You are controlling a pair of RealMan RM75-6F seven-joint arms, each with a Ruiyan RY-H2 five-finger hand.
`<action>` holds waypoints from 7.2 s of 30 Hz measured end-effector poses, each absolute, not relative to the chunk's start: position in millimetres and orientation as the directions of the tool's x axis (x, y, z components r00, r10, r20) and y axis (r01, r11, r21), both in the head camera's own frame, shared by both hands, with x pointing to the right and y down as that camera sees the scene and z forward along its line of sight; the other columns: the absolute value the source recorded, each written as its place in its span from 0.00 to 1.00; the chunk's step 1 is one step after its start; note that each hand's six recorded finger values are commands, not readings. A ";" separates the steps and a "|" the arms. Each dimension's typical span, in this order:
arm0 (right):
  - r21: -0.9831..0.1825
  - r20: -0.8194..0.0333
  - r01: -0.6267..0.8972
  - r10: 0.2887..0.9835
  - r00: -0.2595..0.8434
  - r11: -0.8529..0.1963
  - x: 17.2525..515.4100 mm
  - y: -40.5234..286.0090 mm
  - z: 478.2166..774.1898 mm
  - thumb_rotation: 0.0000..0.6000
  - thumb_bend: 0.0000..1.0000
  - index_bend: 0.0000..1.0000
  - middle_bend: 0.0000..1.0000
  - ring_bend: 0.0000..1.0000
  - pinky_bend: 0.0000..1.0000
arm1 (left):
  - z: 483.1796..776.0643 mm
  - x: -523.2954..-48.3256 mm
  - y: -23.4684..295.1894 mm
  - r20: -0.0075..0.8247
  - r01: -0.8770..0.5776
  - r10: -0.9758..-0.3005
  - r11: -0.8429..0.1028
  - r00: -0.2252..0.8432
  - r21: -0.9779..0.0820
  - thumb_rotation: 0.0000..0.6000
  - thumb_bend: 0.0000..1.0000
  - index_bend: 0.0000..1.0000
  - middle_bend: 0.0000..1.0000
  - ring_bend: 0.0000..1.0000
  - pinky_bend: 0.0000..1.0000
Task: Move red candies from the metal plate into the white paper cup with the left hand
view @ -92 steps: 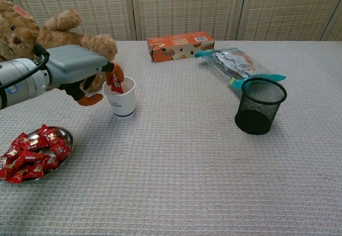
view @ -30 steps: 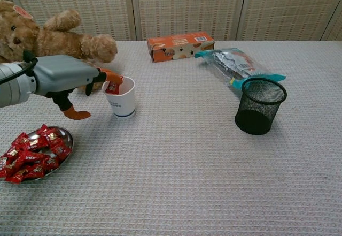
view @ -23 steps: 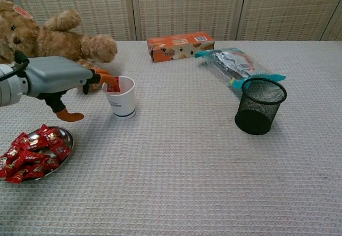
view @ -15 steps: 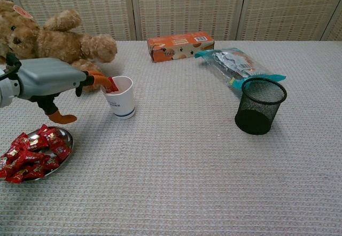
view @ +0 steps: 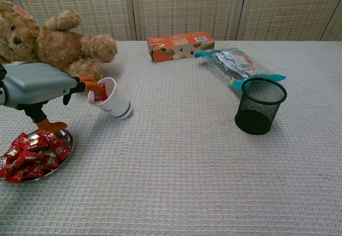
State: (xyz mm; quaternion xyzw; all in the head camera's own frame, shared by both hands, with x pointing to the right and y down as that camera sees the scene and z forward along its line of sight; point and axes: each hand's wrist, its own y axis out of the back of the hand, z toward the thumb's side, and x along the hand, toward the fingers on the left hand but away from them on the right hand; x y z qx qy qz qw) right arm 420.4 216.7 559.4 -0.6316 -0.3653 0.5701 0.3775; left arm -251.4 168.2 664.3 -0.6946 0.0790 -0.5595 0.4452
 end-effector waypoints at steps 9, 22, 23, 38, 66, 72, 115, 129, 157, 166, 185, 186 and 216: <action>-0.895 -0.442 0.030 0.893 0.086 -0.446 420.4 217.0 558.0 1.00 0.02 0.00 0.00 0.00 0.00 | 659.3 -243.3 170.4 0.682 0.375 -0.615 -0.569 0.396 -0.732 1.00 0.35 0.00 0.00 0.36 0.88; -0.897 -0.436 0.035 0.896 0.085 -0.440 421.7 216.4 555.5 1.00 0.04 0.00 0.00 0.00 0.00 | 661.2 -224.8 169.8 0.633 0.359 -0.633 -0.522 0.446 -0.774 1.00 0.33 0.00 0.00 0.39 0.90; -0.898 -0.435 0.035 0.896 0.085 -0.439 421.7 216.3 555.3 1.00 0.04 0.00 0.00 0.00 0.00 | 660.9 -224.0 170.0 0.631 0.362 -0.632 -0.517 0.450 -0.776 1.00 0.33 0.00 0.00 0.38 0.90; -0.893 -0.443 0.041 0.891 0.103 -0.449 418.9 219.1 557.1 1.00 0.04 0.00 0.00 0.00 0.00 | 642.9 -276.1 206.9 0.644 0.358 -0.661 -0.536 0.384 -0.764 1.00 0.32 0.00 0.00 0.29 0.77; -0.884 -0.460 0.032 0.879 0.128 -0.467 408.7 221.7 563.9 1.00 0.04 0.00 0.00 0.00 0.00 | 670.1 -360.1 273.9 0.711 0.341 -0.675 -0.632 0.197 -0.695 1.00 0.32 0.00 0.00 0.32 0.84; -0.884 -0.459 0.032 0.879 0.127 -0.466 408.9 221.6 563.0 1.00 0.04 0.00 0.00 0.00 0.00 | 673.0 -353.9 267.5 0.694 0.324 -0.689 -0.620 0.210 -0.714 1.00 0.32 0.00 0.00 0.33 0.85; -0.878 -0.472 0.027 0.874 0.116 -0.477 410.9 220.8 565.4 1.00 0.04 0.00 0.00 0.00 0.00 | 696.3 -326.1 255.6 0.704 0.397 -0.665 -0.593 0.249 -0.701 1.00 0.33 0.34 0.32 0.51 0.93; -0.877 -0.474 0.025 0.873 0.114 -0.480 410.7 221.0 566.0 1.00 0.04 0.00 0.00 0.00 0.00 | 694.0 -325.4 254.6 0.683 0.380 -0.682 -0.577 0.263 -0.723 1.00 0.35 0.51 0.50 0.58 0.97; -0.874 -0.480 0.021 0.871 0.106 -0.485 411.9 219.5 568.5 1.00 0.04 0.00 0.00 0.00 0.00 | 691.4 -319.4 243.8 0.631 0.344 -0.716 -0.535 0.300 -0.771 1.00 0.75 0.73 0.70 0.65 1.00; -0.876 -0.477 0.023 0.873 0.101 -0.481 413.2 218.6 567.8 1.00 0.04 0.00 0.00 0.00 0.00 | 682.5 -312.3 227.2 0.581 0.296 -0.747 -0.504 0.323 -0.812 1.00 0.76 0.74 0.73 0.67 1.00; -0.875 -0.481 0.020 0.872 0.090 -0.484 415.3 216.7 569.9 1.00 0.04 0.00 0.00 0.00 0.00 | 657.7 -276.4 157.2 0.445 0.158 -0.816 -0.417 0.368 -0.895 1.00 0.76 0.74 0.73 0.68 1.00; -0.874 -0.482 0.020 0.872 0.088 -0.485 415.5 216.5 570.3 1.00 0.04 0.00 0.00 0.00 0.00 | 658.1 -270.9 150.6 0.440 0.154 -0.817 -0.413 0.373 -0.897 1.00 0.76 0.74 0.73 0.68 1.00; -0.883 -0.466 0.038 0.884 0.046 -0.467 428.6 211.3 564.0 1.00 0.04 0.00 0.00 0.00 0.00 | 696.7 -192.9 102.3 0.441 0.296 -0.800 -0.341 0.407 -0.892 1.00 0.76 0.74 0.73 0.68 1.00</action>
